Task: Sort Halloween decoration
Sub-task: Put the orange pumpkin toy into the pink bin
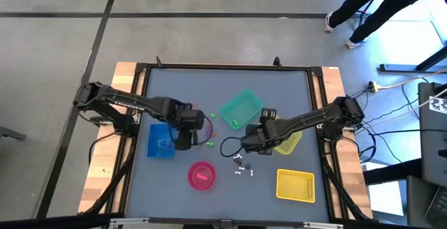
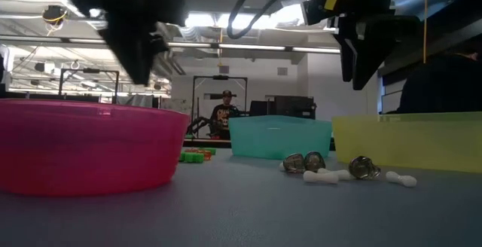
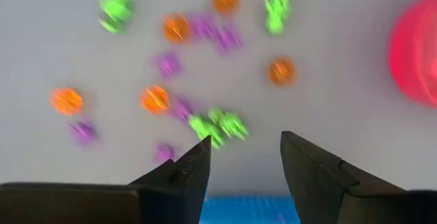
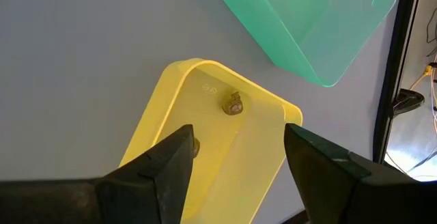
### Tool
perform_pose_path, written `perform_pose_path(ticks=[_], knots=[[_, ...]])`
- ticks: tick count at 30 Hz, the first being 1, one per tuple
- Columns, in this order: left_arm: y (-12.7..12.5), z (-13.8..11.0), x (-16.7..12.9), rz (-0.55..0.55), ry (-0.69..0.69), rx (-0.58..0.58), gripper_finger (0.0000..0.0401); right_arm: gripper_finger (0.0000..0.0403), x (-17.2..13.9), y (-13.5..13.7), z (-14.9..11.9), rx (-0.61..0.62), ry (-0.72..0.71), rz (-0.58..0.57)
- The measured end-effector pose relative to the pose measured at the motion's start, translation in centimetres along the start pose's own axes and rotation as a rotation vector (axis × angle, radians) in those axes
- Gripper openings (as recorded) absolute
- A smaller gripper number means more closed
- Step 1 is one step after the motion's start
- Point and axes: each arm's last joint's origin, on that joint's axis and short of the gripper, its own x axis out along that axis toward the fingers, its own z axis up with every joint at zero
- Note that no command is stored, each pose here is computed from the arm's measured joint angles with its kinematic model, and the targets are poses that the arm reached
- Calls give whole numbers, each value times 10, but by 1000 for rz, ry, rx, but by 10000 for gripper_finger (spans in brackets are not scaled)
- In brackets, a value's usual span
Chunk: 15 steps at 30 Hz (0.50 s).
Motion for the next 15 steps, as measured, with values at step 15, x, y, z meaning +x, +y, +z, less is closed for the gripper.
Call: perform_pose_path(ticks=[15], knots=[[111,10,8,120,-132,-303,162,227,0,0,0,-8,0,0]])
